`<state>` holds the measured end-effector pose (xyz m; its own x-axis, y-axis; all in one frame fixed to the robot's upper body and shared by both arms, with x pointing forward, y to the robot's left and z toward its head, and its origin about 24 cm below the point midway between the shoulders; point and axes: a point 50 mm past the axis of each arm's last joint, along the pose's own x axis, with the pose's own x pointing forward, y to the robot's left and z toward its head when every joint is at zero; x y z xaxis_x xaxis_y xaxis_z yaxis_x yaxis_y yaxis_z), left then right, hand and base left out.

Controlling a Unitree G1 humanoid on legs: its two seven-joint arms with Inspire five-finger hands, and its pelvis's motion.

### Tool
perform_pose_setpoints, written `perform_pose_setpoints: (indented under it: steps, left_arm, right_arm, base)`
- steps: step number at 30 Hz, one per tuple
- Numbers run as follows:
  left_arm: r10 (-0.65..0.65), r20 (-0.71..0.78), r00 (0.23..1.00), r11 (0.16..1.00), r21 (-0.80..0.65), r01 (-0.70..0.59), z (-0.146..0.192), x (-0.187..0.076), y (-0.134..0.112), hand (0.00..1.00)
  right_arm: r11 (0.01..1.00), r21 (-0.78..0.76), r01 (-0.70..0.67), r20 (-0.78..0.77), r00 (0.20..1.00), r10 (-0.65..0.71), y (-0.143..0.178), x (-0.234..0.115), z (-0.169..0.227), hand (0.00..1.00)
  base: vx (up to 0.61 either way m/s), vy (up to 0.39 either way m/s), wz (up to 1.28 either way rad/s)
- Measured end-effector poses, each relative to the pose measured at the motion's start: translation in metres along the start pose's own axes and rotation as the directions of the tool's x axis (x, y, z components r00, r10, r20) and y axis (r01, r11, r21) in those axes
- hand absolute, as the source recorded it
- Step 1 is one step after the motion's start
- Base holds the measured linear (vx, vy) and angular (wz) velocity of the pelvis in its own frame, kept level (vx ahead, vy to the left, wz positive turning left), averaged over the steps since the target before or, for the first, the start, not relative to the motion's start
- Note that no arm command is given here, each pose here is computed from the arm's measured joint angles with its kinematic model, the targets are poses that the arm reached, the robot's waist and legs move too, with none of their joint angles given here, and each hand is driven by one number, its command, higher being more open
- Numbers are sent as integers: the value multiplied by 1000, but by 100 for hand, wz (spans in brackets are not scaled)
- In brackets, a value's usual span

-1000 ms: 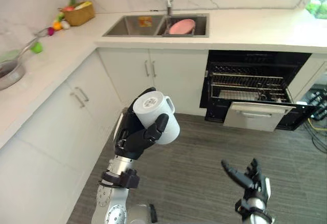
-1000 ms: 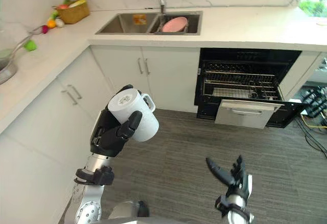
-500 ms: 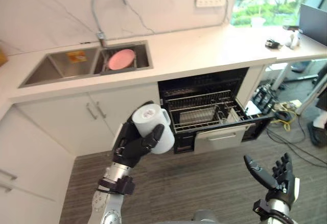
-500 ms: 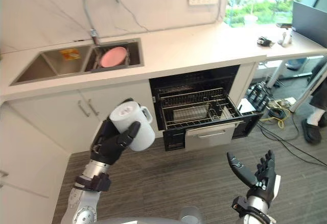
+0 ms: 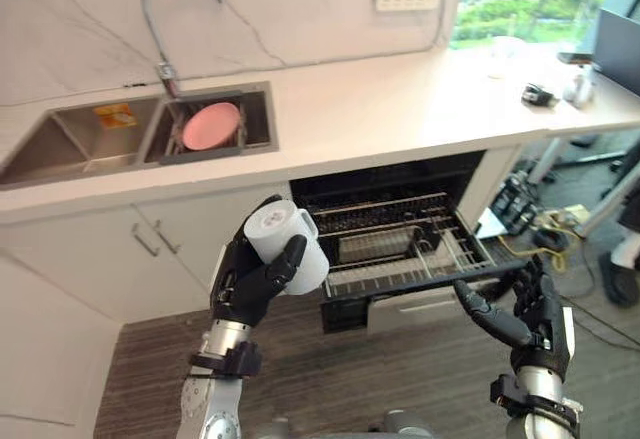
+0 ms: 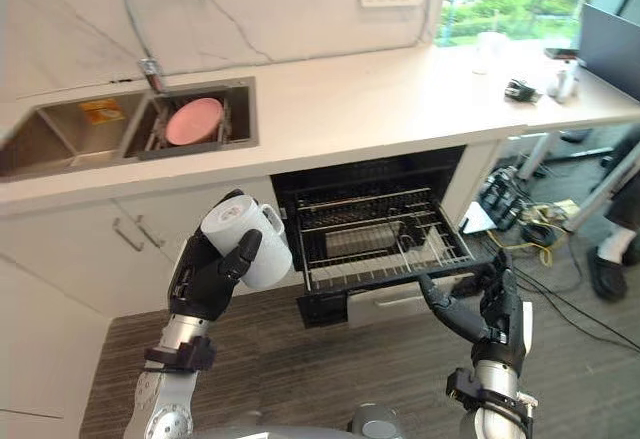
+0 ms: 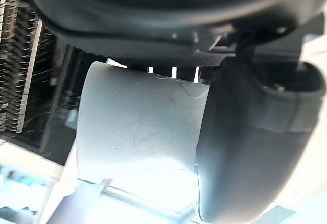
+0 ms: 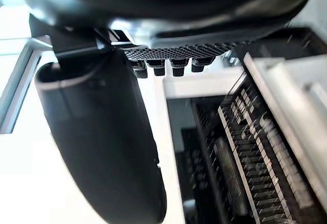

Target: Walk over to the sink, pick up the cup, carry it to the dishwasher, place the cup inside the dishwasher, then close the dishwasher door

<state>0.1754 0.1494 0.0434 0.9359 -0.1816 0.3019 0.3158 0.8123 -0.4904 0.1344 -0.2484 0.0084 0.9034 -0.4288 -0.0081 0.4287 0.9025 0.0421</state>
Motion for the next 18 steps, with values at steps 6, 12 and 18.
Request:
perform_pose_setpoints:
  steps: [6, 12, 18]
  left_arm:
    - [-21, 17, 1000, 1000, 22, 21, 4, 4, 1, 0]
    - [-36, 69, 997, 996, 87, 30, 9, 15, -2, 0]
    - [-156, 111, 981, 984, 99, 146, 9, 46, -25, 0]
  right_arm:
    - [1000, 3, -13, 74, 997, 13, -5, 22, 13, 100]
    - [998, 23, -66, 128, 990, 63, 6, 41, 22, 100]
    - [998, 31, -63, 137, 989, 58, 8, 40, 24, 100]
  base:
    - [187, 206, 3]
    - [53, 58, -21]
    - [1, 129, -46]
